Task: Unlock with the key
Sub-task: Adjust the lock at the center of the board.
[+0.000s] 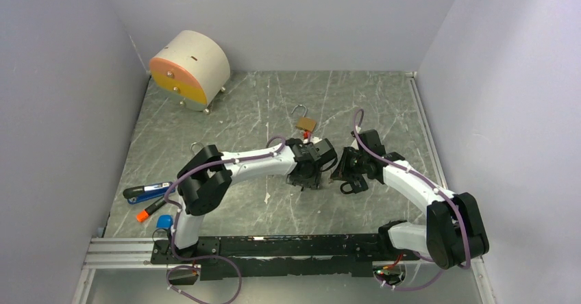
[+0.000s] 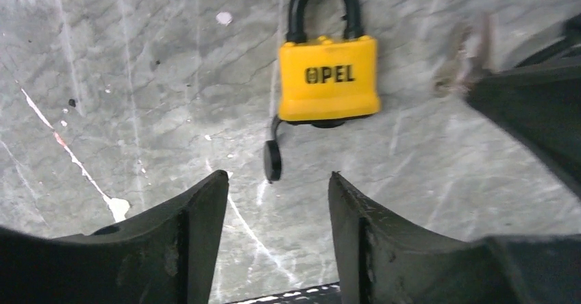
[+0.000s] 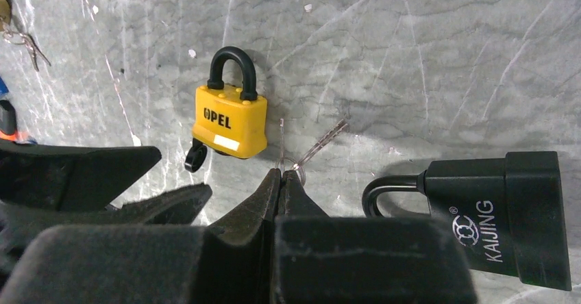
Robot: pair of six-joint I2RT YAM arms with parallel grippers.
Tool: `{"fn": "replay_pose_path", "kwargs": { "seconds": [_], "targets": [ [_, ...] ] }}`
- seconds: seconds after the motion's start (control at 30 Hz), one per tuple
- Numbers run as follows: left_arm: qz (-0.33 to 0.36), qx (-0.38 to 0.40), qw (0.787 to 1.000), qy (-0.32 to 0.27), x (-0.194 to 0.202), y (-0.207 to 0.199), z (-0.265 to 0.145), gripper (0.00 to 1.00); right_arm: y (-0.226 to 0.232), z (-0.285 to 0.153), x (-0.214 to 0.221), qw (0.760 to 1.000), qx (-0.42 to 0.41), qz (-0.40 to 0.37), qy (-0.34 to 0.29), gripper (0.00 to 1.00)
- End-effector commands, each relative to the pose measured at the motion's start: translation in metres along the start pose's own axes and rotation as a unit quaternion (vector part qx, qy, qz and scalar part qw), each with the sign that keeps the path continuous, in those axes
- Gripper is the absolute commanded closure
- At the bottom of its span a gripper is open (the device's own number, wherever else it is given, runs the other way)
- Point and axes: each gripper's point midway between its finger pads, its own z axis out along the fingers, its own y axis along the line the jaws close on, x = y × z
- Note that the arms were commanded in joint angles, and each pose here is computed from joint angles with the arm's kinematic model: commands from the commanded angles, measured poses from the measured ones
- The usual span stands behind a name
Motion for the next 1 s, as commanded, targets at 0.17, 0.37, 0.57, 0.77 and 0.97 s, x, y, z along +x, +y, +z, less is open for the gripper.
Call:
{"fn": "replay_pose_path", "kwargs": {
  "seconds": [0.17, 0.37, 0.57, 0.77, 0.97],
  "targets": [
    [0.016, 0.024, 1.0, -0.003, 0.006, -0.006, 0.024, 0.56, 0.002, -0.003, -0.002, 1.0, -0.008, -0.011, -0.009, 1.0],
    [0.014, 0.038, 0.999, -0.026, 0.0, -0.006, 0.03, 0.62, 0.004, -0.005, -0.003, 1.0, -0.009, -0.011, -0.015, 1.0],
    [-0.002, 0.084, 0.996, -0.025, -0.004, -0.01, 0.028, 0.97, 0.004, -0.008, -0.007, 1.0, -0.004, -0.013, -0.021, 1.0],
    [-0.071, 0.303, 0.95, 0.024, -0.016, -0.031, -0.013, 0.97, 0.0, -0.009, -0.009, 0.999, 0.008, -0.014, -0.027, 1.0],
    [-0.173, 0.442, 0.876, 0.083, -0.027, -0.031, -0.052, 0.98, 0.0, -0.005, -0.005, 1.0, 0.001, -0.003, -0.024, 1.0]
  ]
}}
